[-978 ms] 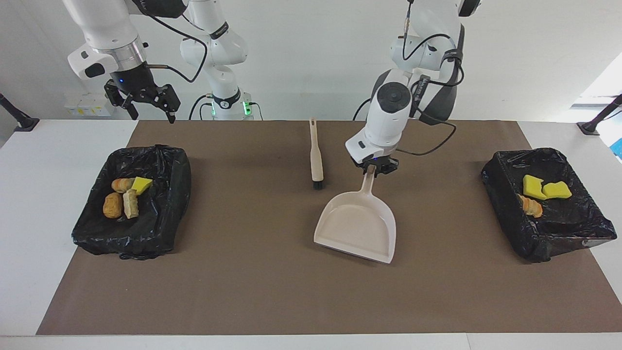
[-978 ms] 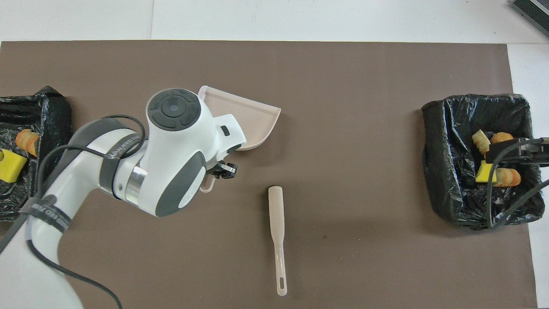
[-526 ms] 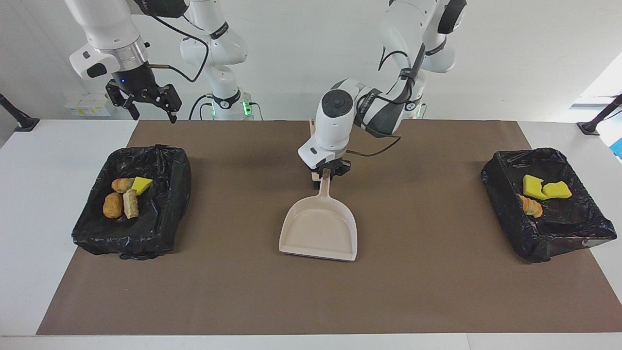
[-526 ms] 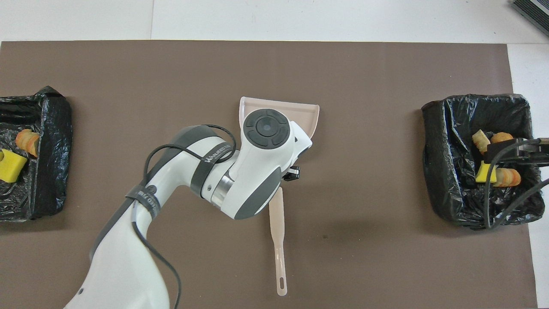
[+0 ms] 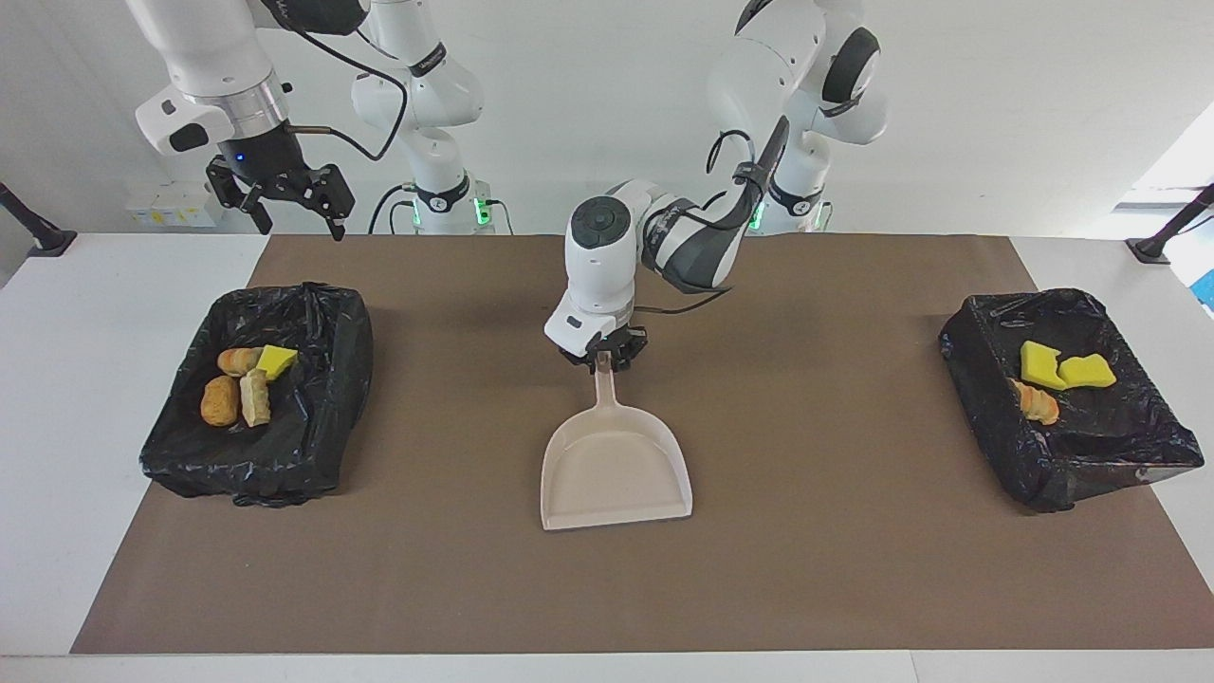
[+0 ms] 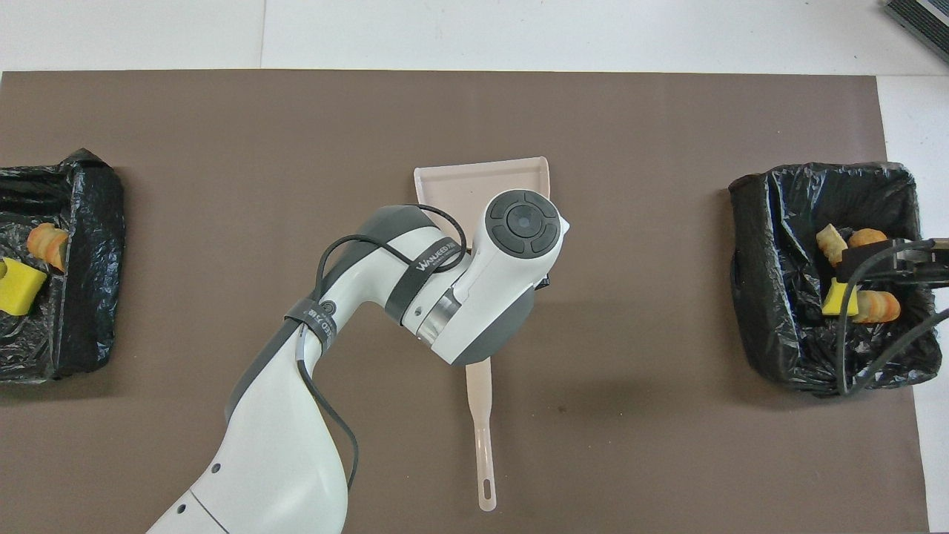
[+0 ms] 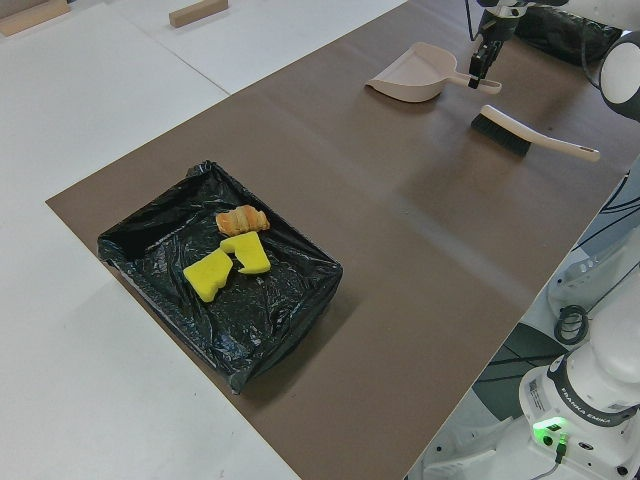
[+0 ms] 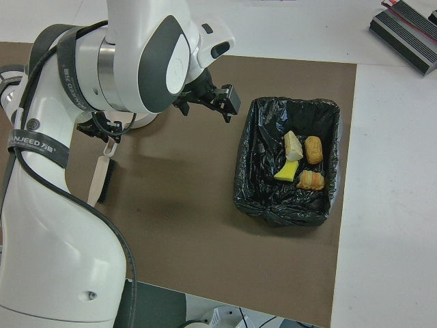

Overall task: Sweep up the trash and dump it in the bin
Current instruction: 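Release the dustpan and withdraw the left gripper toward the robot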

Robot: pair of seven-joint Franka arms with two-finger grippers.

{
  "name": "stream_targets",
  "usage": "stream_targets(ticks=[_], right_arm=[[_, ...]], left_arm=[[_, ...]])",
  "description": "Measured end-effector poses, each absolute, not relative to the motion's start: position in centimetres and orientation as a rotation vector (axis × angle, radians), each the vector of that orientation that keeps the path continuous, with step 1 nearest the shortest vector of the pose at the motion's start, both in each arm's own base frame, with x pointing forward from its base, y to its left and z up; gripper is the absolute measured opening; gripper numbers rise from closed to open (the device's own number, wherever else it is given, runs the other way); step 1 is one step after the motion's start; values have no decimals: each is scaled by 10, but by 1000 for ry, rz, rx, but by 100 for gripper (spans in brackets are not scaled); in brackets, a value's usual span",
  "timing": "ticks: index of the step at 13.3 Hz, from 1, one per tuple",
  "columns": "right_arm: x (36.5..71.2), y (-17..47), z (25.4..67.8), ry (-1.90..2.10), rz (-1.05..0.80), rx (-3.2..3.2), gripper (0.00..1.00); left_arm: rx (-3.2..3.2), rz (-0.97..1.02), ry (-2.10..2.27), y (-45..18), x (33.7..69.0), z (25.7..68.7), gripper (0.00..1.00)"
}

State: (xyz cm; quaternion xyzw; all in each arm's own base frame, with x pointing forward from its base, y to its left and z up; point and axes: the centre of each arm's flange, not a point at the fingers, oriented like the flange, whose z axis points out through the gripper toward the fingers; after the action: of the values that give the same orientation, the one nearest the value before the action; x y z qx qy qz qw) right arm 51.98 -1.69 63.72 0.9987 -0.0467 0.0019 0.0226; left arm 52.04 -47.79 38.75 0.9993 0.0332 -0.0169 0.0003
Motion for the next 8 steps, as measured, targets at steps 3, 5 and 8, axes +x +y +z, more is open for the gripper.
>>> stream_targets(ticks=[3, 5, 8], right_arm=[[520, -17, 637, -145, 6, 3093, 100], [520, -17, 637, -145, 6, 3093, 100], [520, -17, 637, -145, 6, 3093, 100]], left_arm=[[3124, 8, 175, -435, 542, 437, 85], [3127, 20, 182, -398, 561, 455, 100], [3140, 17, 98, -335, 595, 464, 100]])
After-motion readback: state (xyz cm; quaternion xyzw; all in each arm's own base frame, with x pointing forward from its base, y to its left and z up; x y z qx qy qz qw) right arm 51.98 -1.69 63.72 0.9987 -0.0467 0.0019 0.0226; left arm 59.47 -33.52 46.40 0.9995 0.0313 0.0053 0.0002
